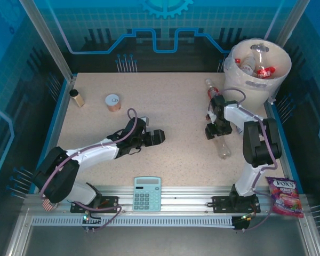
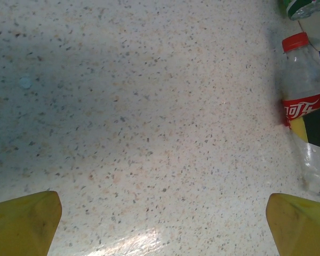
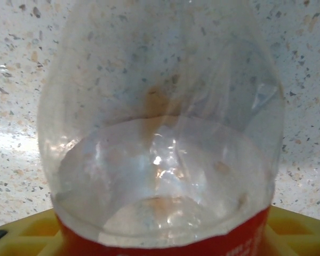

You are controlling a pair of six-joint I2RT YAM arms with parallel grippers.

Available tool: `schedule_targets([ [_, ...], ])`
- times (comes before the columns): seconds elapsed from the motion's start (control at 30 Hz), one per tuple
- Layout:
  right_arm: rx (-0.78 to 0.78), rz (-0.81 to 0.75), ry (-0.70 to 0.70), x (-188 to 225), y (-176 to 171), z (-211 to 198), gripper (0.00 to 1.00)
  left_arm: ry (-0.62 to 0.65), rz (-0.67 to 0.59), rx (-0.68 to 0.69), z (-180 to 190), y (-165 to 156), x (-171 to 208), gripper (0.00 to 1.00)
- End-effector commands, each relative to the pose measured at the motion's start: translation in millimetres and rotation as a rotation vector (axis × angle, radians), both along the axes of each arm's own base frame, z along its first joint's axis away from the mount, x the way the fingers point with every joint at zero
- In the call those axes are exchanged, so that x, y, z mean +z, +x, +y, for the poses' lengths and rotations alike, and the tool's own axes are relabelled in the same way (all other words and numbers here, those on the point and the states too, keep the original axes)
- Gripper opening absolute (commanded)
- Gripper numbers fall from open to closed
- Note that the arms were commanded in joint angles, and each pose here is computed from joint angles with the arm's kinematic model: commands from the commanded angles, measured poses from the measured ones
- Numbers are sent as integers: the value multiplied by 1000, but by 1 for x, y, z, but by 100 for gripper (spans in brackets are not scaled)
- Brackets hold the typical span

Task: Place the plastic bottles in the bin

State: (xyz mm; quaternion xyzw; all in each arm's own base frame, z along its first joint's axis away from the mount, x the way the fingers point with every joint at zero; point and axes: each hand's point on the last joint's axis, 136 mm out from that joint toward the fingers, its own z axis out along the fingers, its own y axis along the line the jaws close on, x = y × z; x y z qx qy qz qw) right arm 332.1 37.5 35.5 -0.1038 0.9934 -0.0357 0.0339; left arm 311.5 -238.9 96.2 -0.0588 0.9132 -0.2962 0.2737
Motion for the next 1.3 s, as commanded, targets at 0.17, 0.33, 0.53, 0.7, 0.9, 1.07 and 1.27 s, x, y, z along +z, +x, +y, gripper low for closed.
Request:
schedule_targets([
  [0.17,42,-260,271,98,25,51,55,-20,-26,-29,-7,8,14,99],
  [0.33,96,-468,372,192,42,67,51,-25,-36,-17,-5,7,15,99],
  [0.53,158,-838,307,308,75,53,48,-37,-40,-17,-4,4,20,99],
  [0.7,136,-1176,232,393,113,19,36,-43,-57,5,4,-3,24,99],
  [0.9,169,-1437,-3,442,160,-16,40,-49,-67,36,16,-12,25,99],
  [1.07,133,-1510,-158,455,193,-51,36,-45,-80,49,23,-18,29,99],
  [1.27,91,-1483,-249,440,218,-82,36,-48,-83,62,28,-22,29,99],
])
